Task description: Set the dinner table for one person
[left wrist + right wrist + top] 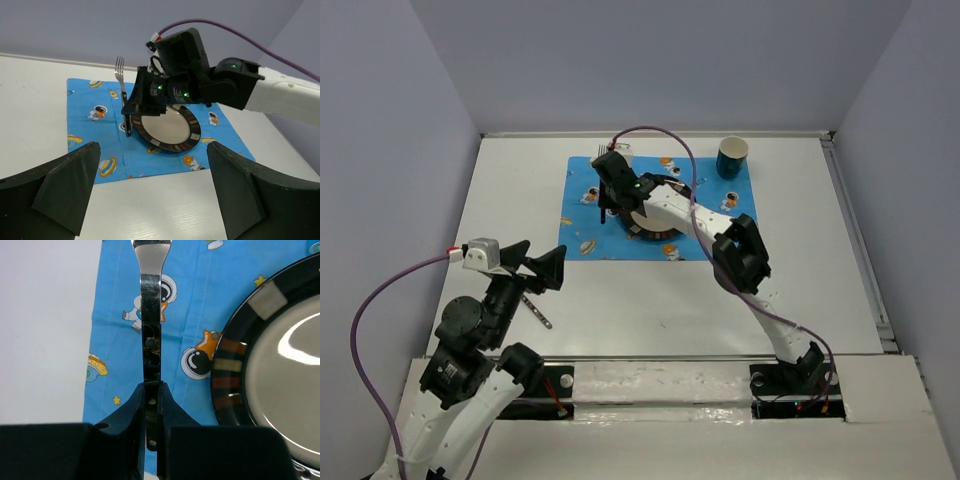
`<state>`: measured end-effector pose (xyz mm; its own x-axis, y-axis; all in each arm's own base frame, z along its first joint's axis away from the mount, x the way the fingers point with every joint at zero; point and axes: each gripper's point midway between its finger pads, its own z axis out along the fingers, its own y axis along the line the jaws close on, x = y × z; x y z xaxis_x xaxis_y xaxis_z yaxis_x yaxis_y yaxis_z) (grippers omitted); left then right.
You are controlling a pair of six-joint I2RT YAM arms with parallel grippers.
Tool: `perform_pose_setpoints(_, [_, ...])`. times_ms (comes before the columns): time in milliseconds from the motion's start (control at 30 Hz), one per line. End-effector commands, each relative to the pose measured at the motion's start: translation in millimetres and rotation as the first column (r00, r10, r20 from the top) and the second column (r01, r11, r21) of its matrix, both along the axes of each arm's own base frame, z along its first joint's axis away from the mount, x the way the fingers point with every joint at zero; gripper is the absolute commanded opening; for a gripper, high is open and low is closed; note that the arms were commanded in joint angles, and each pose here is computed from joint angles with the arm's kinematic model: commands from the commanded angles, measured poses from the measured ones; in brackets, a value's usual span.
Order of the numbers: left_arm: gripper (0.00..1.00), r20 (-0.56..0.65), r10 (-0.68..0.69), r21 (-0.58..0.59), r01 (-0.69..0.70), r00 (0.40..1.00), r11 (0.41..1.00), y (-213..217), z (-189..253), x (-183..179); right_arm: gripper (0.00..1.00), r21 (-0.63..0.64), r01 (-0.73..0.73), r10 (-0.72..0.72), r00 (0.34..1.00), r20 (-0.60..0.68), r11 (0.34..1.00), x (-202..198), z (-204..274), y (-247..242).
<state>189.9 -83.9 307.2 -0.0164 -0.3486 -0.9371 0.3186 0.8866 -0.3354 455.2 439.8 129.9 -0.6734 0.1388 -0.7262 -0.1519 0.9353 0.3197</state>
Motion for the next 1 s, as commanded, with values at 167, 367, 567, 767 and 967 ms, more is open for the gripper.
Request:
perform_pose_setpoints(167, [0.99, 0.056, 0.005, -0.023, -0.004, 0.998, 1.0, 1.9, 22.5, 0.4, 0.0, 0.076, -0.064, 0.067, 0.997, -0.034, 0.995, 1.1, -19.7, 40.8])
perform_pose_setpoints(367, [0.99, 0.055, -0.001, -0.023, 0.002, 0.998, 1.0, 0.7, 21.9, 0.2, 0.0, 0.071, -0.059, 0.064, 0.996, -0.067, 0.996, -4.5, -39.8, 45.6])
perform_pose_setpoints(567, [0.99, 0.059, -0.004, -0.025, 0.005, 0.998, 1.0, 0.5, 22.8, -0.6, 0.0, 0.059, -0.035, 0.041, 0.994, -0.105, 0.998, -6.6, -62.0, 43.4])
perform_pose_setpoints(767, [0.99, 0.052, -0.001, -0.022, 0.002, 0.999, 1.0, 0.4, 21.3, 0.7, 0.22, 0.07, -0.011, 0.019, 0.993, -0.116, 0.998, -5.9, -66.6, 43.8])
perform_pose_setpoints(967, [0.99, 0.048, 0.0, -0.019, 0.001, 0.999, 1.0, 0.1, 20.5, 1.7, 0.37, 0.078, -0.017, 0.025, 0.994, -0.106, 0.997, -5.9, -57.9, 44.3])
